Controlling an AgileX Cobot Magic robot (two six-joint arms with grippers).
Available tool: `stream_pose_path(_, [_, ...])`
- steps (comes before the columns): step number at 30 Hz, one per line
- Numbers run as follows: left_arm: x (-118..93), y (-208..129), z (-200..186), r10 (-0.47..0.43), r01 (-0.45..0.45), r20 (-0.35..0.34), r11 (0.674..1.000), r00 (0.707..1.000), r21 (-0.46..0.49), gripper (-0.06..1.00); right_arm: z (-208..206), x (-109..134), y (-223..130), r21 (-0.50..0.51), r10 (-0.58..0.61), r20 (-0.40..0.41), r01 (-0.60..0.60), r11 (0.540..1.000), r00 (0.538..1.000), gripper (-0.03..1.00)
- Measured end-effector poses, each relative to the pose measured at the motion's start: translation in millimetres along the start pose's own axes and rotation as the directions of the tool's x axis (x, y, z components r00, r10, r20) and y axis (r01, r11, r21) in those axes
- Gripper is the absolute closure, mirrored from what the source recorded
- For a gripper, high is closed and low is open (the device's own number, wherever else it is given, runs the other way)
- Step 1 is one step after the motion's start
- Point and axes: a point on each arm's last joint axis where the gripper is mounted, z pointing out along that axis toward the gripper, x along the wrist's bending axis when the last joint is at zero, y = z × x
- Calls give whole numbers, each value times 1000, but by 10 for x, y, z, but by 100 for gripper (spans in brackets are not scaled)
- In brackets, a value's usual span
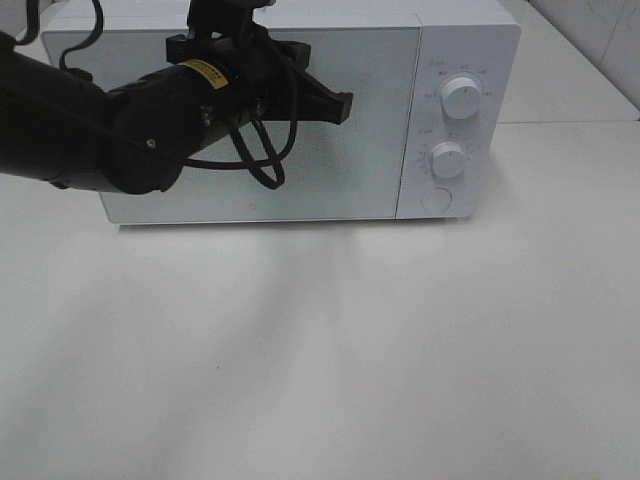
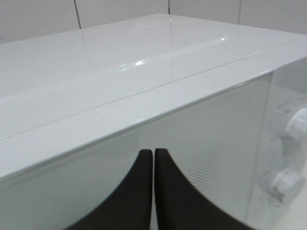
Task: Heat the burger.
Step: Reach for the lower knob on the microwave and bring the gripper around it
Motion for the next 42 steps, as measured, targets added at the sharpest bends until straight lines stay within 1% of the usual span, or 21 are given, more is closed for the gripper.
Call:
stream_pose_path(4, [-70,72,-84,-8,3,59,997,998,77,94,0,0,0,0,0,0,0,1000,1000,47])
stream_pose_path(6, [-130,94,-192,-21,-7,134,979,991,202,94,0,0,0,0,0,0,0,1000,1000,47])
stream_pose_path(7, [-130,94,-192,-21,-7,134,979,991,202,94,0,0,0,0,0,0,0,1000,1000,47])
stream_pose_path(9, [-158,108,-328,-43,-28,203,942,978,334,94,0,0,0,0,0,0,0,1000,1000,47])
stream_pose_path(10, [-158,108,-328,-43,-28,203,942,978,334,94,0,0,0,0,0,0,0,1000,1000,47])
stream_pose_path(12, [-166,172,-484,-65,-51,256,905,964,423,94,0,0,0,0,0,0,0,1000,1000,47])
stream_pose_path(19, [-143,344,-731,-136,-25,282,865,950,501,89,0,0,0,0,0,0,0,1000,1000,47])
stream_pose_path(21, [-133,402,-816,-186,15,270,847,945,531,79,0,0,0,0,0,0,0,1000,1000,47])
stream_pose_path(22, [-133,402,-816,-186,15,270,847,945,531,79,0,0,0,0,0,0,0,1000,1000,47])
stream_pose_path(23, [-137,399,-853,-218,35,260,825,940,564,73,0,-1,0,0,0,1,0,1000,1000,47])
stream_pose_path(24, [-140,390,-873,-238,46,253,809,938,586,56,0,-1,0,0,0,1,0,1000,1000,47])
stream_pose_path(25, [-140,390,-873,-238,46,253,809,938,586,56,0,-1,0,0,0,1,0,1000,1000,47])
stream_pose_path(26, [-142,375,-907,-266,64,237,779,934,623,35,0,-1,0,0,0,1,0,1000,1000,47])
stream_pose_path(27, [-139,371,-919,-273,70,229,770,934,634,23,0,-1,0,0,0,1,0,1000,1000,47])
stream_pose_path(28, [-139,371,-919,-273,70,229,770,934,634,23,0,-1,0,0,0,1,0,1000,1000,47])
stream_pose_path(29, [-126,374,-957,-264,54,228,756,937,653,5,0,-1,0,0,0,1,0,1000,1000,47])
stream_pose_path(32, [-99,399,-1024,-233,16,238,746,943,666,-2,0,-1,0,0,0,1,0,1000,1000,47])
stream_pose_path(37, [-26,422,-1085,-215,-3,233,731,948,683,-4,0,-1,0,0,0,1,0,1000,1000,47])
stream_pose_path(39, [152,397,-1114,-232,32,182,696,956,718,-5,0,-1,0,0,0,1,0,1000,1000,47])
stream_pose_path(40, [152,397,-1114,-232,32,182,696,956,718,-5,0,-1,0,0,0,1,0,1000,1000,47])
stream_pose_path(42, [380,358,-1166,-246,74,116,646,962,760,-5,0,-1,0,0,0,1,0,1000,1000,47])
